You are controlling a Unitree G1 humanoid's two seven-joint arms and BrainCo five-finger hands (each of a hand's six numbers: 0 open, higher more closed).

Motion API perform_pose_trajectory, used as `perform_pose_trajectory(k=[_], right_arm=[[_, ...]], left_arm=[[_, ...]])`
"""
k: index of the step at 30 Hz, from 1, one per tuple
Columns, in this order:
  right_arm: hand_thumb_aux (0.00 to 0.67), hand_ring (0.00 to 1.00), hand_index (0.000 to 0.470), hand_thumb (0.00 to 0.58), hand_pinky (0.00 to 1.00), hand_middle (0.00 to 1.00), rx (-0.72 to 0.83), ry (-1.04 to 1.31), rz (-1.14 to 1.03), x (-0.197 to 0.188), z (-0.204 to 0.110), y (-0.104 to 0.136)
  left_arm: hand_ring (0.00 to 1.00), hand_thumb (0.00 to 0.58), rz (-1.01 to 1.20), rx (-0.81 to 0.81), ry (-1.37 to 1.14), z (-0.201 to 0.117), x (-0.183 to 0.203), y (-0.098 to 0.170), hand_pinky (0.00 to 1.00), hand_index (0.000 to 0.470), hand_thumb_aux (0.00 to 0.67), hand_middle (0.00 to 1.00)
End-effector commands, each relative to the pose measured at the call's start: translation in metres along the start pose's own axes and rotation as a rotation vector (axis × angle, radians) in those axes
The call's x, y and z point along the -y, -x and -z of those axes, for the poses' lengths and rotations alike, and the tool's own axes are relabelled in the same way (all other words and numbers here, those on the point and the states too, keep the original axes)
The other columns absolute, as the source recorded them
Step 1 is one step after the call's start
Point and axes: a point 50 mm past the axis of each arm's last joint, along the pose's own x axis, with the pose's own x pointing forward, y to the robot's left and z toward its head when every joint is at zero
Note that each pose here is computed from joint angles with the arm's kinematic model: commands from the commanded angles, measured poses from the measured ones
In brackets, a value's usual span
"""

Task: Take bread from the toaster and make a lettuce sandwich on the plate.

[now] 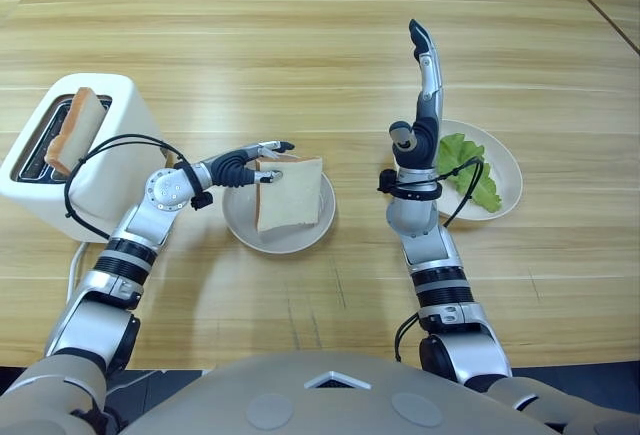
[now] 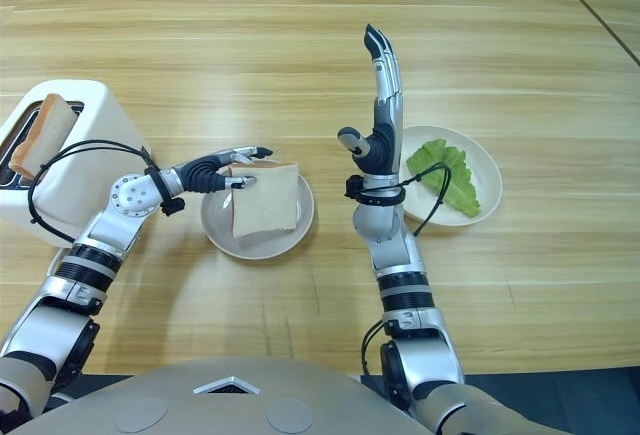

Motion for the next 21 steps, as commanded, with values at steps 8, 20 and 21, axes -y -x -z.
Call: perform_pose_trajectory(k=[8,20,21], right_arm=[[0.0,0.0,0.0,0.0,0.0,0.0,0.018,0.033,-0.01,0.005,0.002,-0.003],[0.0,0.0,0.0,0.0,0.0,0.0,-0.036,0.481,-0.077,0.06,0.036,-0.012],[0.0,0.0,0.0,0.0,0.0,0.0,-0.074,0.628,-0.138,0.069,0.048,-0.01]], left_arm=[[0.0,0.0,-0.028,-0.07,-0.1,0.002,-0.004,0.004,0.0,0.0,0.0,0.0],[0.0,0.0,-0.313,-0.082,-0.284,-0.028,-0.037,0.031,0.0,0.0,0.0,0.0],[0.0,0.0,-0.414,-0.021,-0.267,-0.042,-0.046,0.036,0.0,0.0,0.0,0.0]])
